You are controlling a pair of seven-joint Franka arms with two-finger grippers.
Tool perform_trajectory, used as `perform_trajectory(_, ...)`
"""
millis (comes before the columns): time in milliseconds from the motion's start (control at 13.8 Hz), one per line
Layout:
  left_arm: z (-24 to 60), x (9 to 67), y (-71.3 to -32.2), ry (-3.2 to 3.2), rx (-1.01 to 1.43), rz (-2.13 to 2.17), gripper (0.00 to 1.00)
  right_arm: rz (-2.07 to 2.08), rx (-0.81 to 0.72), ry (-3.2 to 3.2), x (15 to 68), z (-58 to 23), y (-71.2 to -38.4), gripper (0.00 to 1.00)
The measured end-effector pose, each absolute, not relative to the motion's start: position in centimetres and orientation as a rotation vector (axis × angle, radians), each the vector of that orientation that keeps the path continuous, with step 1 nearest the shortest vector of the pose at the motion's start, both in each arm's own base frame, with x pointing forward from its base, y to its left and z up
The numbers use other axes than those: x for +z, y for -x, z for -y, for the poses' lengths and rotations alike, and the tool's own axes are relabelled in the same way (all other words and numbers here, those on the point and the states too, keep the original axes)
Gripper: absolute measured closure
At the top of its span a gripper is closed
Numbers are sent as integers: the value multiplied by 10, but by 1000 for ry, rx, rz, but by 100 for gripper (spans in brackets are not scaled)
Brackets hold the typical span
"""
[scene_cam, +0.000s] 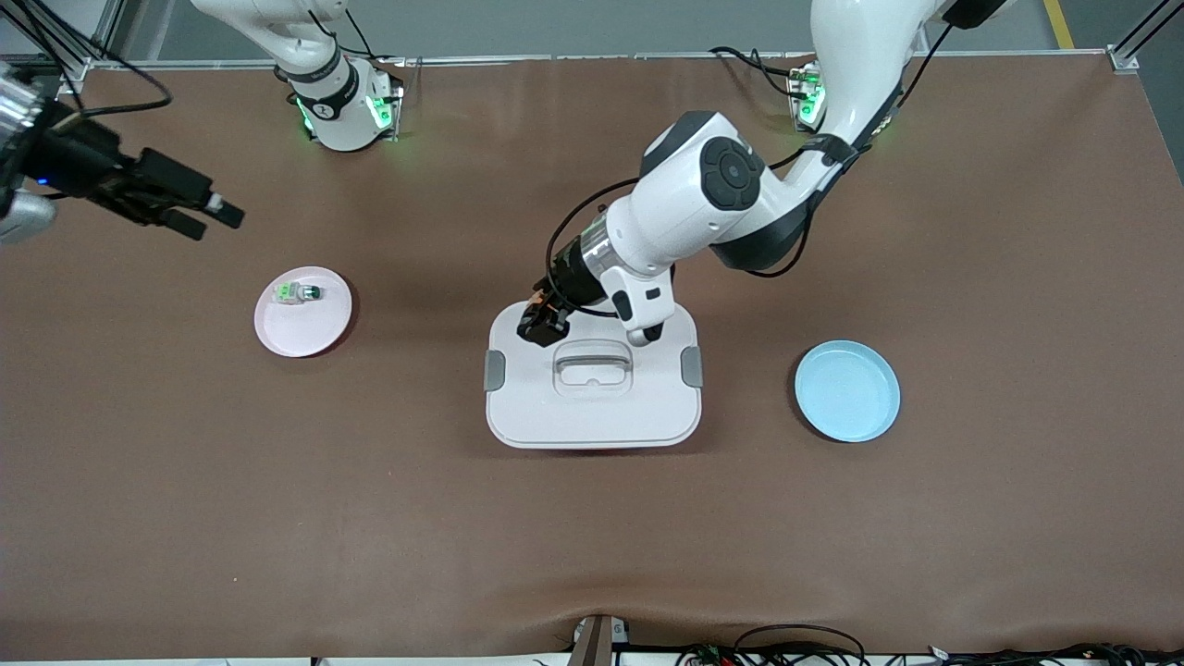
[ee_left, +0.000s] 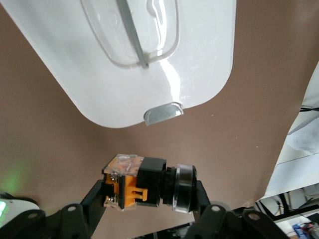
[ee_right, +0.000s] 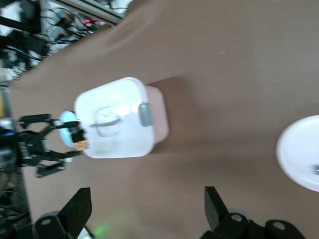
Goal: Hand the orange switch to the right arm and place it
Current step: 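Hold the switch with the left gripper while the right gripper approaches it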
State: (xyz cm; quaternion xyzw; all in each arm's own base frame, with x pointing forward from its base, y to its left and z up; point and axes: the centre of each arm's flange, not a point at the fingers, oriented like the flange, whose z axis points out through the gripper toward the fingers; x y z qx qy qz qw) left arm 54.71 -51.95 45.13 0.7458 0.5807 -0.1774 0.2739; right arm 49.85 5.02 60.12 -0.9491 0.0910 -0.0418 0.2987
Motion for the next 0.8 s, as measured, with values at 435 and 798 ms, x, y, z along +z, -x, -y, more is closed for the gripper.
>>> perform_trajectory(435,546,466,-538,-1881,-527,-1625,27,-228,-221,2441,544,-145,-475,0)
perform_trajectory(798,553,471,-534,-1835,-533,-1618,27,-200,-273,2439,517,-211,-466,0)
